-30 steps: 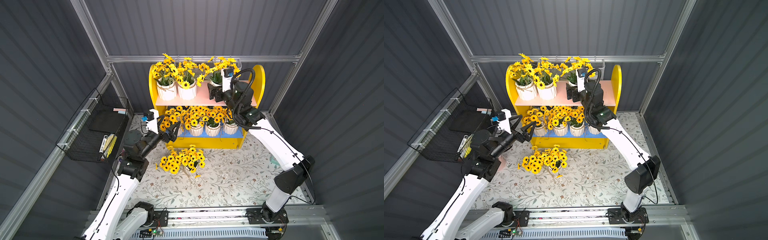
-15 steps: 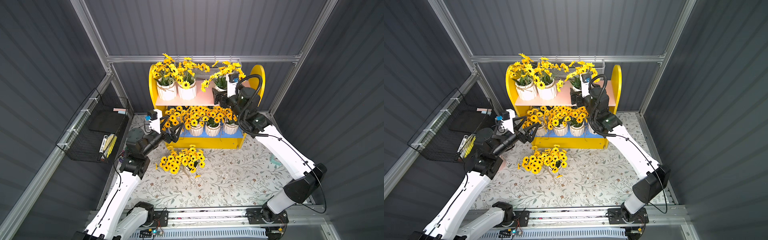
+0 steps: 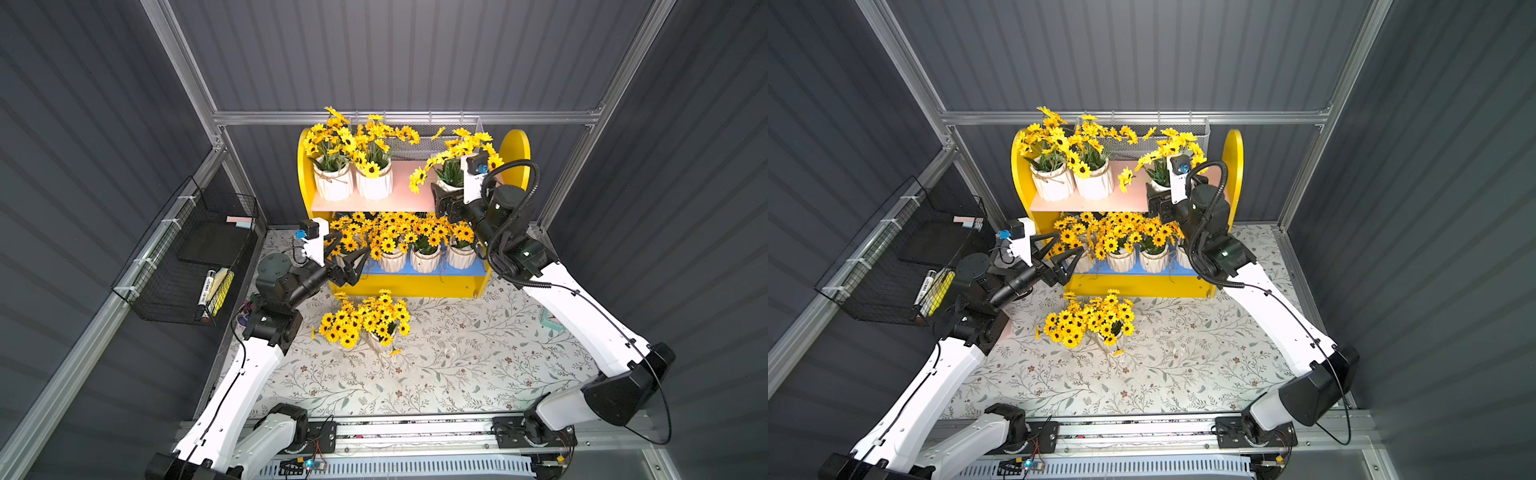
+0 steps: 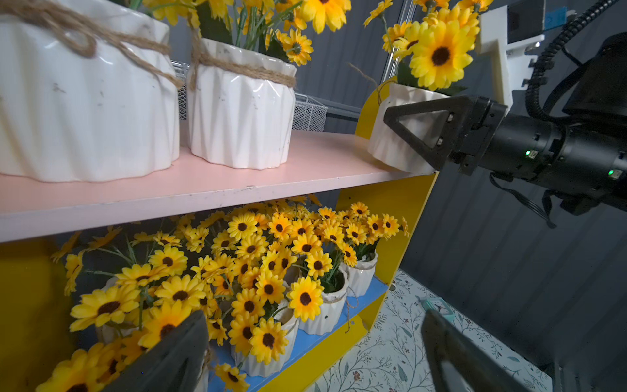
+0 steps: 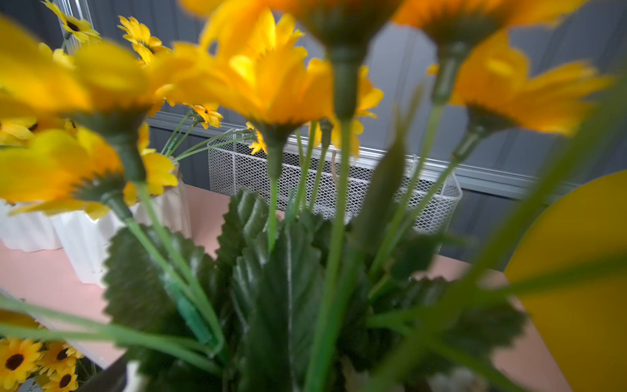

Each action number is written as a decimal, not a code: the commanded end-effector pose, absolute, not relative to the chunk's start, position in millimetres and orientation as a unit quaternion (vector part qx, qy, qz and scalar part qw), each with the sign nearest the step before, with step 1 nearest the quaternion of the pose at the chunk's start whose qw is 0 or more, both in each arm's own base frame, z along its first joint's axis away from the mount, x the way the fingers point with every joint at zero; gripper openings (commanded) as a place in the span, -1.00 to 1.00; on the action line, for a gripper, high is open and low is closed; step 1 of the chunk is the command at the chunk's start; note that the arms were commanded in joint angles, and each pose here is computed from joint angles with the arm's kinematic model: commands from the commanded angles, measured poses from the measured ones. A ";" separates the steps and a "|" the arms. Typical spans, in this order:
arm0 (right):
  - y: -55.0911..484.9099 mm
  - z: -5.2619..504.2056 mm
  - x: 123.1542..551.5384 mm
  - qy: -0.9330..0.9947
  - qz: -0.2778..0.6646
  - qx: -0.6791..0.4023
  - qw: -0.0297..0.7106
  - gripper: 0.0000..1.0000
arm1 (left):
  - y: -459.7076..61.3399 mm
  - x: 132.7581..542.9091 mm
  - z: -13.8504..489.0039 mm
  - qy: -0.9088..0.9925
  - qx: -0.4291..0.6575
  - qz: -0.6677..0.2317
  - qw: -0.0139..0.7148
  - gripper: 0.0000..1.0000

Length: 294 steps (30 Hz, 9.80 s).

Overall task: Take the sunflower pots off the shelves
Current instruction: Pick up the sunflower pot from the shelf, then place the sunflower pot at the center of the board, then adjust the sunflower pot at the center of the board.

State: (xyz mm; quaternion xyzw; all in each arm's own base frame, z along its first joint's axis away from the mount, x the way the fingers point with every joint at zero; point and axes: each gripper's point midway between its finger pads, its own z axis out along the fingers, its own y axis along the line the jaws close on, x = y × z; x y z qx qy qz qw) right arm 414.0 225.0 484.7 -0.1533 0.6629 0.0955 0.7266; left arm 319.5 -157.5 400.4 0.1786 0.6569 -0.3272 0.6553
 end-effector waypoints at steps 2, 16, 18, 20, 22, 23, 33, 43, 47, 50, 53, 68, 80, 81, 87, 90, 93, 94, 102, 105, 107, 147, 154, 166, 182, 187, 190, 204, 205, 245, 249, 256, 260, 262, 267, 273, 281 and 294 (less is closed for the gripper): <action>223.2 527.8 383.8 0.605 0.108 -0.158 0.773 -1.00 | -165.4 314.2 406.1 0.645 0.194 -0.340 0.656 0.99; 229.6 524.0 325.6 0.577 0.125 -0.184 0.786 -1.00 | -176.8 312.0 402.2 0.645 0.207 -0.353 0.645 0.99; 230.6 519.1 318.9 0.578 0.130 -0.186 0.784 -1.00 | -178.1 311.8 401.5 0.646 0.208 -0.354 0.644 0.99; 228.8 519.9 307.6 0.572 0.138 -0.185 0.787 -1.00 | -180.3 311.6 399.5 0.647 0.210 -0.356 0.641 0.99; 231.8 513.8 299.2 0.574 0.140 -0.193 0.784 -1.00 | -182.5 311.1 399.4 0.647 0.212 -0.359 0.639 0.99; 232.9 509.1 296.0 0.576 0.138 -0.196 0.781 -1.00 | -184.3 310.3 399.3 0.646 0.214 -0.361 0.637 0.99; 231.7 398.5 263.0 0.622 0.179 -0.197 0.737 -1.00 | -203.8 304.9 390.7 0.654 0.233 -0.368 0.618 0.99; 199.9 294.3 254.3 0.682 0.154 -0.166 0.696 -1.00 | -203.8 308.0 384.1 0.660 0.227 -0.357 0.620 0.99; 193.7 261.4 254.6 0.697 0.145 -0.157 0.685 -1.00 | -201.8 311.3 381.3 0.664 0.220 -0.350 0.623 0.99; 196.2 235.0 256.8 0.710 0.145 -0.156 0.672 -1.00 | -202.3 313.4 377.9 0.667 0.217 -0.349 0.621 0.99; 202.2 213.0 259.3 0.716 0.161 -0.148 0.663 -1.00 | -205.6 316.0 371.9 0.673 0.218 -0.350 0.614 0.99; 238.7 136.7 276.8 0.740 0.170 -0.168 0.628 -1.00 | -194.5 322.8 369.3 0.683 0.203 -0.309 0.630 0.99; 250.0 103.6 277.1 0.732 0.154 -0.187 0.637 -1.00 | -188.6 323.8 368.9 0.686 0.210 -0.280 0.638 0.99; 254.3 99.3 276.8 0.733 0.153 -0.195 0.633 -1.00 | -188.4 324.2 369.0 0.685 0.209 -0.279 0.639 0.99; 266.6 76.6 279.3 0.744 0.133 -0.203 0.623 -1.00 | -186.8 322.3 371.8 0.683 0.211 -0.274 0.644 0.99; 275.9 67.1 278.5 0.746 0.132 -0.216 0.616 -1.00 | -186.0 321.6 372.7 0.680 0.211 -0.273 0.647 0.99; 275.4 61.2 283.5 0.752 0.120 -0.202 0.616 -1.00 | -185.8 322.0 372.6 0.681 0.211 -0.271 0.646 0.99; 275.6 58.6 284.7 0.754 0.119 -0.199 0.614 -1.00 | -185.5 322.3 372.6 0.682 0.210 -0.270 0.647 0.99; 292.8 32.4 289.7 0.771 0.133 -0.185 0.595 -1.00 | -184.1 321.1 374.2 0.680 0.210 -0.267 0.650 0.99; 294.8 25.6 287.7 0.775 0.124 -0.174 0.595 -1.00 | -184.2 321.4 373.8 0.680 0.210 -0.267 0.650 0.99; 294.3 20.8 287.7 0.777 0.114 -0.167 0.596 -1.00 | -184.4 321.9 372.7 0.681 0.210 -0.268 0.648 0.99; 295.1 63.5 263.7 0.787 0.153 -0.159 0.577 0.98 | -182.4 316.3 383.0 0.673 0.212 -0.267 0.656 0.99; 294.4 74.9 260.7 0.797 0.145 -0.173 0.560 0.98 | -182.3 314.7 386.7 0.670 0.213 -0.268 0.659 0.99; 300.0 66.6 265.5 0.761 0.150 -0.186 0.603 0.98 | -182.1 313.8 387.3 0.668 0.212 -0.269 0.660 0.99; 290.4 80.6 263.7 0.738 0.131 -0.187 0.635 0.98 | -182.2 316.3 385.4 0.671 0.210 -0.268 0.659 0.99; 294.9 87.4 260.2 0.729 0.135 -0.207 0.639 0.98 | -181.4 316.2 385.5 0.670 0.209 -0.267 0.660 0.99; 297.7 97.8 259.7 0.718 0.136 -0.216 0.647 0.98 | -181.0 315.8 386.0 0.670 0.209 -0.265 0.661 0.99; 285.7 77.2 275.7 0.743 0.159 -0.195 0.621 0.98 | -181.6 316.4 385.8 0.670 0.208 -0.268 0.661 0.99; 286.6 77.4 274.1 0.742 0.164 -0.198 0.619 0.98 | -182.0 317.2 384.3 0.671 0.208 -0.269 0.659 0.99; 259.2 105.3 266.4 0.730 0.176 -0.228 0.620 0.98 | -191.9 324.8 370.0 0.682 0.220 -0.280 0.638 0.99; 243.4 94.7 250.4 0.759 0.182 -0.212 0.588 0.98 | -195.8 323.3 370.8 0.679 0.224 -0.293 0.635 0.99; 237.6 83.7 218.3 0.797 0.210 -0.203 0.529 0.98 | -196.0 318.7 375.2 0.673 0.228 -0.298 0.638 0.99; 231.1 82.0 204.9 0.810 0.231 -0.178 0.508 0.98 | -194.3 316.2 378.8 0.669 0.228 -0.296 0.642 0.99; 232.4 80.8 196.7 0.816 0.238 -0.173 0.498 0.98 | -193.8 315.3 380.6 0.668 0.227 -0.296 0.644 0.99; 258.8 87.5 184.3 0.816 0.268 -0.179 0.480 0.98 | -193.1 313.5 383.5 0.665 0.227 -0.296 0.647 0.99; 321.6 77.5 185.0 0.811 0.279 -0.188 0.479 0.76 | -189.7 310.0 389.0 0.660 0.224 -0.293 0.655 0.99; 353.4 87.3 216.9 0.770 0.277 -0.123 0.562 0.51 | -188.7 308.1 391.8 0.657 0.223 -0.292 0.658 0.99; 365.5 80.3 249.2 0.757 0.243 -0.109 0.596 0.43 | -187.3 306.7 394.6 0.653 0.223 -0.290 0.663 0.99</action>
